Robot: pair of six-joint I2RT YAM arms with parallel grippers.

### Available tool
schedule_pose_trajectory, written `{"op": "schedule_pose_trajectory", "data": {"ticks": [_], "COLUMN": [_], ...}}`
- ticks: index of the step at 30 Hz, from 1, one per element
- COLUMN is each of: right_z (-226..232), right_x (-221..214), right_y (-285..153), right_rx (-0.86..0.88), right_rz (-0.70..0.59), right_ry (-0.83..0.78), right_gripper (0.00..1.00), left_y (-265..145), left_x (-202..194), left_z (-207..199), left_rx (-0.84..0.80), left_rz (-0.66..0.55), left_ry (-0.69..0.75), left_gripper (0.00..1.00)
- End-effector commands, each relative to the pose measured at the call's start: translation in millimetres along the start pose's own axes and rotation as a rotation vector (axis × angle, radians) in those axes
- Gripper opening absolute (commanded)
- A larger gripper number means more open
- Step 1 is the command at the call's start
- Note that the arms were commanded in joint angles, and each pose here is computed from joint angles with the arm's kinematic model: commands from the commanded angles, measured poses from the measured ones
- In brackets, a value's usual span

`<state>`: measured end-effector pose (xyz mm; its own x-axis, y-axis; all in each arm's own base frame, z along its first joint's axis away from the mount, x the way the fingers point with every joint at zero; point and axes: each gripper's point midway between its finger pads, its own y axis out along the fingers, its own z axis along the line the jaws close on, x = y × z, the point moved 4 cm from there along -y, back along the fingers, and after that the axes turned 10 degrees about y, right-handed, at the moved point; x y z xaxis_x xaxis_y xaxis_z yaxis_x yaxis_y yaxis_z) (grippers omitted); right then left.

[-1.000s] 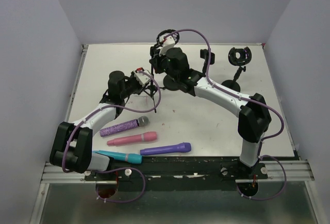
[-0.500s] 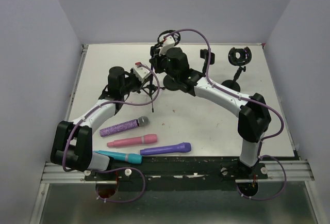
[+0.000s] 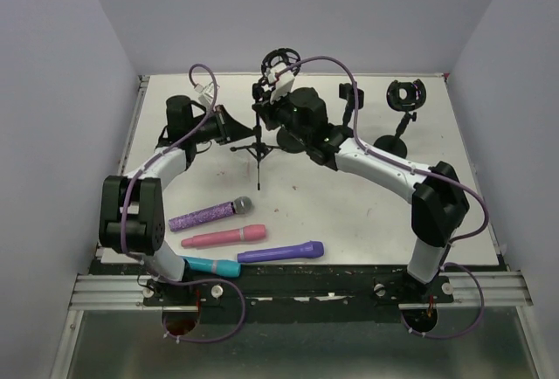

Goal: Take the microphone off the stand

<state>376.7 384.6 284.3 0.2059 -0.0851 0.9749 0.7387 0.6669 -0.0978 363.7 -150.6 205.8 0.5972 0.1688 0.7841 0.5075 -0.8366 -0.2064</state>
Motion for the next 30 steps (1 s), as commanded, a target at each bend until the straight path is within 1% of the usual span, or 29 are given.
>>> {"op": "schedule_pose_trajectory", "data": {"ticks": [1, 2, 4, 6, 7, 8, 9, 10, 11, 12, 13, 14, 15, 16, 17, 19, 21, 23, 24, 26, 27, 28, 29, 30], "right_z": [22, 23, 24, 24, 24, 24, 24, 24, 24, 24, 24, 25, 25, 25, 25, 24, 25, 22, 22, 23, 24, 24, 24, 24], "right_x": [13, 15, 16, 16, 16, 16, 14, 14, 13, 13, 15, 15, 16, 17, 17, 15, 15, 14, 13, 12, 12, 11, 10, 9], "right_y": [-10, -11, -12, -13, -13, -14, -14, -14, -14, -13, -14, -13, -12, -12, -11, -9, -6, -4, -3, -1, -1, 0, 1, 2], "right_rx": [0.141, 0.148, 0.153, 0.158, 0.159, 0.161, 0.161, 0.164, 0.164, 0.164, 0.162, 0.164, 0.162, 0.161, 0.159, 0.152, 0.148, 0.137, 0.134, 0.134, 0.135, 0.134, 0.134, 0.135], "right_rz": [-0.057, -0.066, -0.069, -0.070, -0.071, -0.074, -0.073, -0.074, -0.074, -0.074, -0.077, -0.076, -0.076, -0.078, -0.075, -0.071, -0.070, -0.068, -0.065, -0.065, -0.064, -0.062, -0.061, -0.055], "right_ry": [-0.113, -0.118, -0.122, -0.125, -0.127, -0.127, -0.127, -0.127, -0.127, -0.126, -0.122, -0.119, -0.118, -0.116, -0.113, -0.110, -0.105, -0.099, -0.094, -0.086, -0.080, -0.074, -0.070, -0.062], "right_gripper": [0.01, 0.01, 0.01, 0.01, 0.01, 0.01, 0.01, 0.01, 0.01, 0.01, 0.01, 0.00, 0.00, 0.00, 0.00, 0.01, 0.01, 0.01, 0.00, 0.00, 0.00, 0.01, 0.01, 0.01], "left_y": [-9, -9, -15, -16, -17, -18, -19, -20, -21, -23, -24, -25, -27, -29, -32, -36, -41, -47, -50, -61, -69, -73, -70, -73], "left_x": [26, 24, 24, 19, 13, 8, 3, 0, -6, -6, -9, -7, -4, 4, 10, 17, 25, 29, 31, 29, 32, 26, 20, 19], "left_z": [-10, -9, 4, 4, 5, 5, 5, 5, 5, 3, 3, 1, 2, 0, -3, -3, -7, -10, -7, 0, 1, 4, -2, -4], "left_rx": [-0.250, -0.249, -0.172, -0.143, -0.121, -0.087, -0.057, -0.029, -0.015, -0.015, -0.011, -0.014, -0.027, -0.060, -0.080, -0.041, 0.010, 0.093, 0.138, 0.218, 0.242, 0.249, 0.223, 0.221], "left_rz": [-0.025, -0.017, 0.038, 0.098, 0.121, 0.149, 0.162, 0.163, 0.169, 0.167, 0.159, 0.143, 0.112, 0.078, 0.056, 0.042, 0.049, 0.094, 0.110, 0.119, 0.099, 0.098, 0.087, 0.063], "left_ry": [-0.551, -0.598, -0.712, -0.919, -1.046, -1.141, -1.189, -1.204, -1.225, -1.220, -1.200, -1.159, -1.082, -0.965, -0.852, -0.697, -0.473, -0.182, 0.004, 0.327, 0.489, 0.630, 0.781, 0.901], "left_gripper": [0.00, 0.00, 0.00, 0.00, 0.00, 0.00, 0.04, 0.17, 0.29, 0.36, 0.40, 0.47, 0.58, 0.74, 0.81, 0.81, 0.81, 0.78, 0.75, 0.71, 0.70, 0.70, 0.69, 0.69]}}
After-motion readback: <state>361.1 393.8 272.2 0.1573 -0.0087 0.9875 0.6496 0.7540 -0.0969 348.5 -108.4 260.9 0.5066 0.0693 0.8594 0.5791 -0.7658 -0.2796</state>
